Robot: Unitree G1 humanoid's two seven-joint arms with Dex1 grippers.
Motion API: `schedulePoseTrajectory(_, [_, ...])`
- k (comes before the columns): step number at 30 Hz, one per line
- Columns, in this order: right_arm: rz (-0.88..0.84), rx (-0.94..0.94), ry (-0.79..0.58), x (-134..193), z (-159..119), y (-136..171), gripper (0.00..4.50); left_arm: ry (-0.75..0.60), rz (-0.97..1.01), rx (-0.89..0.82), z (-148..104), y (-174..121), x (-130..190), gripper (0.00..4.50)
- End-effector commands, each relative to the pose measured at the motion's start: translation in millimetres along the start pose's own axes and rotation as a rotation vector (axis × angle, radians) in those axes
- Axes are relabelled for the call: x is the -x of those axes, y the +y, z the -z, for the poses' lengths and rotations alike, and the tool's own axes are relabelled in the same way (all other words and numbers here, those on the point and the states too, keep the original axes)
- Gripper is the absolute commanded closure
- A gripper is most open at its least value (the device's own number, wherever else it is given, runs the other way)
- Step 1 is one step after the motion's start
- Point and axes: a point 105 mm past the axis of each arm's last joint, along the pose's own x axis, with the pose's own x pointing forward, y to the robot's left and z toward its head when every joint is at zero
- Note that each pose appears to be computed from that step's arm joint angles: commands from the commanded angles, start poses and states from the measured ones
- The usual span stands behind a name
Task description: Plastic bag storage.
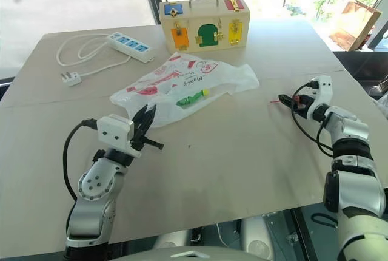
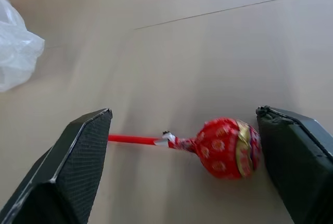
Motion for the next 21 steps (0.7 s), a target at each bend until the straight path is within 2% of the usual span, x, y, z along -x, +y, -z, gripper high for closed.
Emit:
schedulePoseTrajectory(1, [-0.042,0.014,0.032,-2,7,6,1.34,-0.052,-0.004,-0.021,-16,0,-1,4.50])
schedulePoseTrajectory(2, [-0.046,0.015,0.036,-1,8,6,1.96,-0.051,-0.006,-0.021,-16,0,-1,4.50])
schedulePoseTrajectory(4, [-0.050,0.014,0.048,1,10,5,2.85,-0.049,-0.008,-0.021,-16,0,0,4.50])
schedulePoseTrajectory(5, [-0.053,0.015,0.052,1,11,5,3.52,-0.048,-0.009,-0.021,-16,0,0,4.50])
schedulePoseTrajectory(6, [-0.052,0.016,0.054,2,12,5,3.66,-0.047,-0.011,-0.020,-16,0,1,4.50])
schedulePoseTrajectory(15, [-0.182,0.019,0.028,8,3,26,3.66,-0.044,-0.019,-0.004,-14,1,-1,4.50])
schedulePoseTrajectory(18, [-0.221,0.013,-0.017,10,-9,37,3.66,-0.044,-0.019,-0.004,-14,2,-1,4.50])
schedulePoseTrajectory(21, [-0.381,0.000,-0.060,8,-28,83,3.66,-0.047,-0.011,0.004,-14,-1,-1,4.50])
